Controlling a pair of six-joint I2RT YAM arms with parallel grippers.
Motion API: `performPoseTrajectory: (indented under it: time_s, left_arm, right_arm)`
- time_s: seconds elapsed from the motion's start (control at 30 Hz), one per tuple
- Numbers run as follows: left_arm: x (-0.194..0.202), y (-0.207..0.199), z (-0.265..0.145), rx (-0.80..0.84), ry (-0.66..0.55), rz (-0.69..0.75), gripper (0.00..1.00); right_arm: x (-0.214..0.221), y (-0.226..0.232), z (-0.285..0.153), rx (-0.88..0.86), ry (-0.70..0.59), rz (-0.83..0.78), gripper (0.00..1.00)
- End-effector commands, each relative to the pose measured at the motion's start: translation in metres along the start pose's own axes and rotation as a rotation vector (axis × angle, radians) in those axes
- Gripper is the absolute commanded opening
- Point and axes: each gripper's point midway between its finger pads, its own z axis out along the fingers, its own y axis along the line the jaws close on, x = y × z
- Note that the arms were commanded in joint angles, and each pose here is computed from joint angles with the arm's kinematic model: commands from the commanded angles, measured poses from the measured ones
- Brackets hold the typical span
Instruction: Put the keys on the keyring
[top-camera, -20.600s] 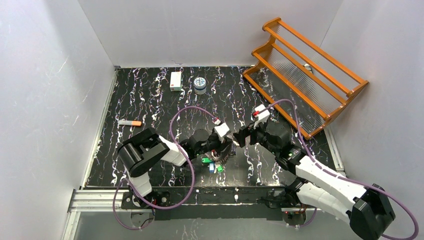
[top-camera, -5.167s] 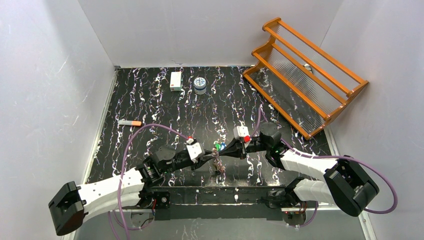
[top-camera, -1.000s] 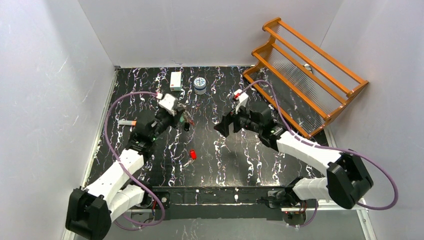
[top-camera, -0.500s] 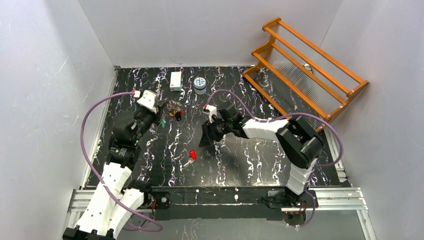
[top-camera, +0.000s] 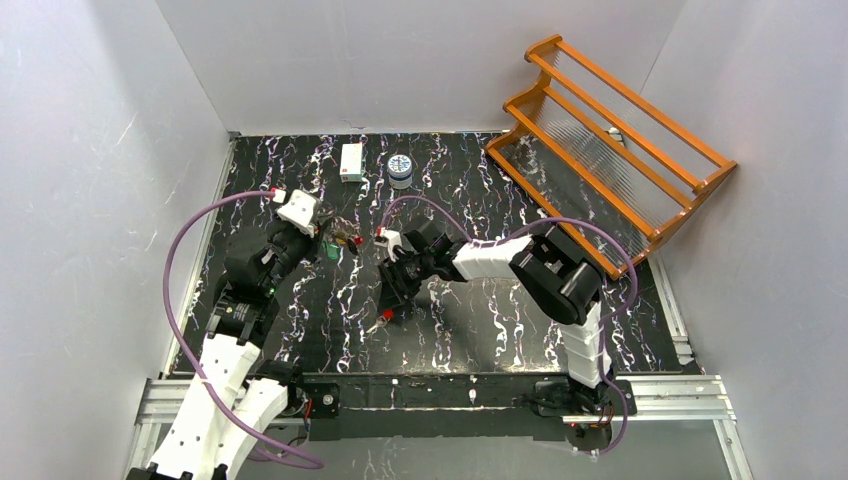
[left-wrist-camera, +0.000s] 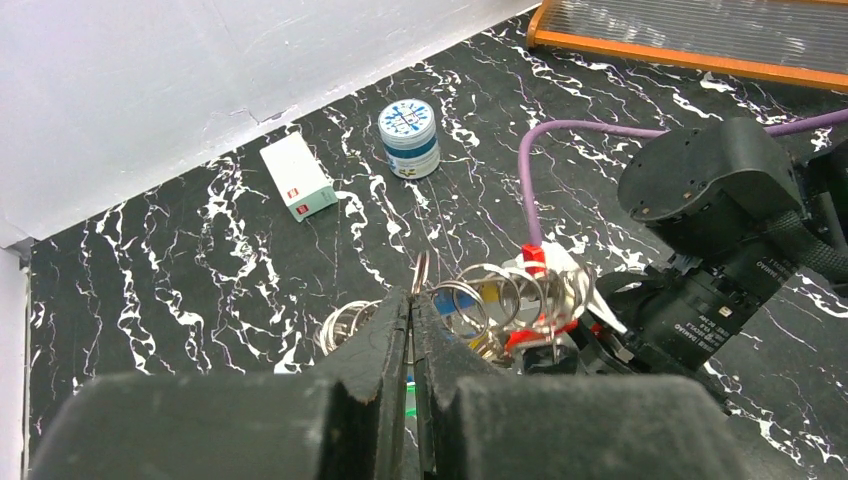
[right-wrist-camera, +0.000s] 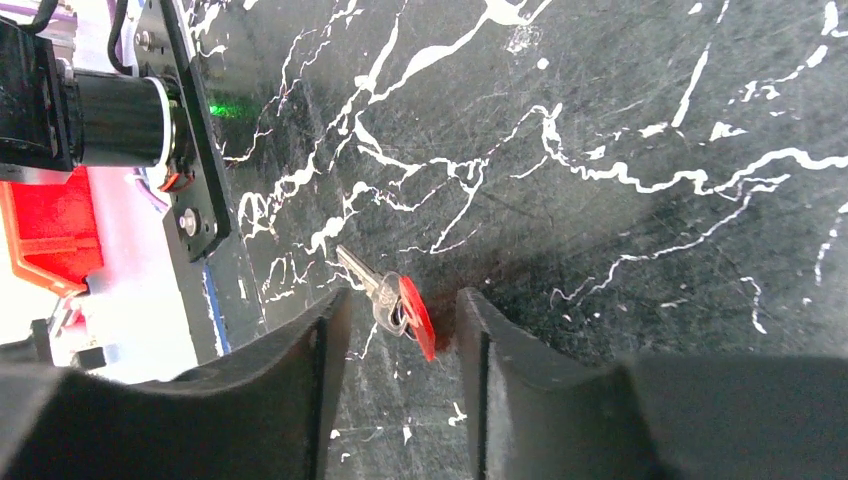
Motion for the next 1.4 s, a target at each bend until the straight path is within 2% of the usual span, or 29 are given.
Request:
performPoseTrajectory:
  time_s: [0.0,0.17,0.27,0.53,0.77,0.87,0.97,1.03,1.17,1.37]
  left_arm:
    - [-0.026,0.0,-0.006,0.008,-0.071,0.02,0.0]
    - [-0.021,-0.003,-0.006,0.027,-0.057,0.016,0.0]
    - [-0.017,-0.008,-0.004,0.049,-0.05,0.012,0.0]
    - [-0.011,-0.034,0.003,0.219,-0.055,0.048,0.0]
    - [-0.007,-0.059,0.011,0.377,-0.089,0.051,0.0]
    - [-0.004,-0.067,0.015,0.427,-0.098,0.03,0.0]
    - [0.001,-0.078,0.019,0.469,-0.102,0.008,0.0]
    - [0.007,-0.085,0.022,0.492,-0.087,0.003,0.0]
    - [0.021,-0.102,0.03,0.533,-0.051,-0.009,0.0]
    - [0.041,-0.134,0.039,0.595,0.018,0.003,0.0]
  right_arm:
    - [-0.007,0.006,0.013,-0.031,-0.001,-0.018,0.46]
    - [-0.011,0.007,0.012,-0.024,-0.009,-0.023,0.15]
    - [-0.015,0.01,0.005,-0.014,-0.022,-0.043,0.02]
    - [-0.015,-0.007,-0.047,0.048,-0.067,0.002,0.01]
    - [-0.002,-0.055,-0.117,0.235,-0.094,0.128,0.02]
    - [0.003,-0.071,-0.14,0.329,-0.105,0.16,0.22]
    - [0.002,-0.081,-0.159,0.44,-0.13,0.155,0.59]
    - [0.0,-0.085,-0.169,0.505,-0.149,0.151,0.71]
    - [-0.003,-0.089,-0.183,0.576,-0.181,0.178,0.75]
    - [0.008,-0.093,-0.19,0.577,-0.186,0.253,0.72]
